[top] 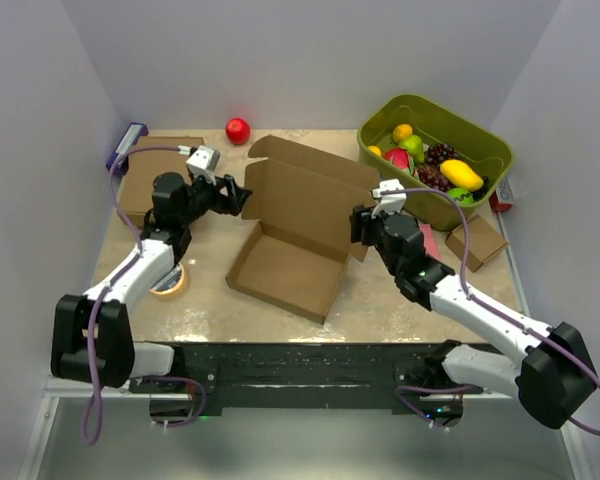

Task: Fold the paper box

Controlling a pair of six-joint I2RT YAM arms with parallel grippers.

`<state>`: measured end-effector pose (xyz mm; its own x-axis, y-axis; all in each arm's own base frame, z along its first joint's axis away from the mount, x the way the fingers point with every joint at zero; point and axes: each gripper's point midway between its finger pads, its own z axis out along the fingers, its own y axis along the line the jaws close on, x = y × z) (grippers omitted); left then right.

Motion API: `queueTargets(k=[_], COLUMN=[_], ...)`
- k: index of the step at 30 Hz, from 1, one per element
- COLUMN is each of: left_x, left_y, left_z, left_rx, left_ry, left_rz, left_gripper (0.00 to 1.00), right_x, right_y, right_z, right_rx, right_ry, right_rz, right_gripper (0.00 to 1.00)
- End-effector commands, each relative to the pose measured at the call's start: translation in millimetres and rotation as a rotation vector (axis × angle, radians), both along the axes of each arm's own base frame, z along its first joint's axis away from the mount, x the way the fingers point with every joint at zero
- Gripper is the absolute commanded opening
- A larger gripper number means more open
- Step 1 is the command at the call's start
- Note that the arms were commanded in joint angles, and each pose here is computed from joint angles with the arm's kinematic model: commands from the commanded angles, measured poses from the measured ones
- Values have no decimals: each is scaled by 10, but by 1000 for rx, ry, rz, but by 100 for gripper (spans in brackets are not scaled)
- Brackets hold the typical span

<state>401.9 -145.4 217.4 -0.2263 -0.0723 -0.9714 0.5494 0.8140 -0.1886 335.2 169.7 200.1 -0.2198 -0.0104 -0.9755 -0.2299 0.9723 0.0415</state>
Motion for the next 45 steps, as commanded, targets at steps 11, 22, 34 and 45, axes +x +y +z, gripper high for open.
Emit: queueTargets(k=[11,22,34,45], left_x=[-1051,-1364,-1410,-1494], left_y=[1555,1735,1680,1517], left_z=[-776,-1580,-2175,-2395], left_rx=[172,223,323,340], left_ry=[420,750,916,1031], left_rz=[877,1006,947,834], left_gripper=[99,100,66,3], right_x=[-199,-483,-557,-571], right_y=[-87,-252,-308,-375], right_z=[727,1080,1183,1191], right_rx=[52,125,157,159], right_ry=[-124,-215,-250,-270], right_rz=[48,64,61,35], right_gripper=[99,99,99,99])
